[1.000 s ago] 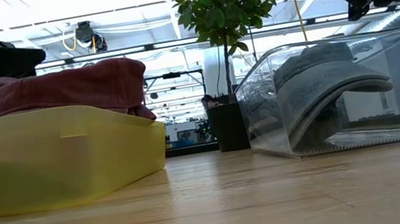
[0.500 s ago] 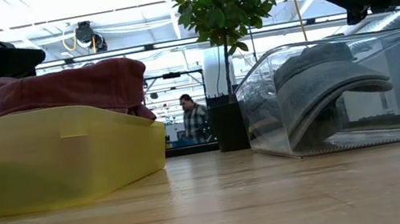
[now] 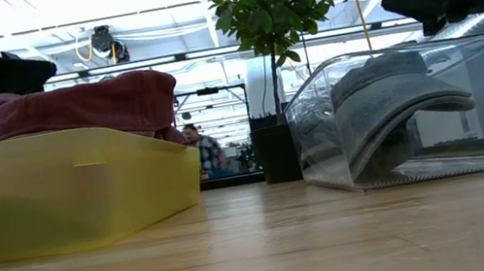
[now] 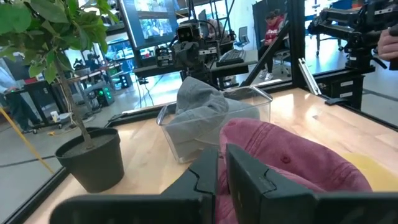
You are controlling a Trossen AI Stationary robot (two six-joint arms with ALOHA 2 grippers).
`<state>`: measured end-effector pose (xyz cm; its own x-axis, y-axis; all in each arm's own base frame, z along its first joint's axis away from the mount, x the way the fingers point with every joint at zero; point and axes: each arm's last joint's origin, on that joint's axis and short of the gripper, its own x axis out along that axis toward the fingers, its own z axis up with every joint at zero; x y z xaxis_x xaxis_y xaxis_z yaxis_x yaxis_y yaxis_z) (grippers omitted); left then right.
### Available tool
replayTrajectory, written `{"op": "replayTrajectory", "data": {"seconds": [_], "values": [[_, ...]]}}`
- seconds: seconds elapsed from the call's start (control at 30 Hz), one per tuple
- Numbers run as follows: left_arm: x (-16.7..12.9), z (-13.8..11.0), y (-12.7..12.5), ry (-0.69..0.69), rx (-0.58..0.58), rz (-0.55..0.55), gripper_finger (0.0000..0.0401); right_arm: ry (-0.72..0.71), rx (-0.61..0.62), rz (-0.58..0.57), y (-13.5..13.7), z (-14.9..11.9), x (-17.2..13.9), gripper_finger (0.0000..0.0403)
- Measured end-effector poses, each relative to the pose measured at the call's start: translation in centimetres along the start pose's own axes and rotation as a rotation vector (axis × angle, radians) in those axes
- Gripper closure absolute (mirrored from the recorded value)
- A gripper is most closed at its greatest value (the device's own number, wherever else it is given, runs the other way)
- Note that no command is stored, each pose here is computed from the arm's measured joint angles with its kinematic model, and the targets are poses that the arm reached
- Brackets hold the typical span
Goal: Pick & Place hat
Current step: Return to Home Position
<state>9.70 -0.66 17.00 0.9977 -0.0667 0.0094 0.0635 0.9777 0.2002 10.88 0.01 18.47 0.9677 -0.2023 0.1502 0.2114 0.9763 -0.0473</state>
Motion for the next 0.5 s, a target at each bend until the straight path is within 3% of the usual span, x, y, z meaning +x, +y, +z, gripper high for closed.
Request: {"op": "replayTrajectory", "data": {"seconds": [0.5], "values": [[0.01,-0.01,0.00,-0.001,-0.076,0.001,0.0359,0.052,-0.015,-0.006,0.01,-0.51,-0.01,0.0403]]}}
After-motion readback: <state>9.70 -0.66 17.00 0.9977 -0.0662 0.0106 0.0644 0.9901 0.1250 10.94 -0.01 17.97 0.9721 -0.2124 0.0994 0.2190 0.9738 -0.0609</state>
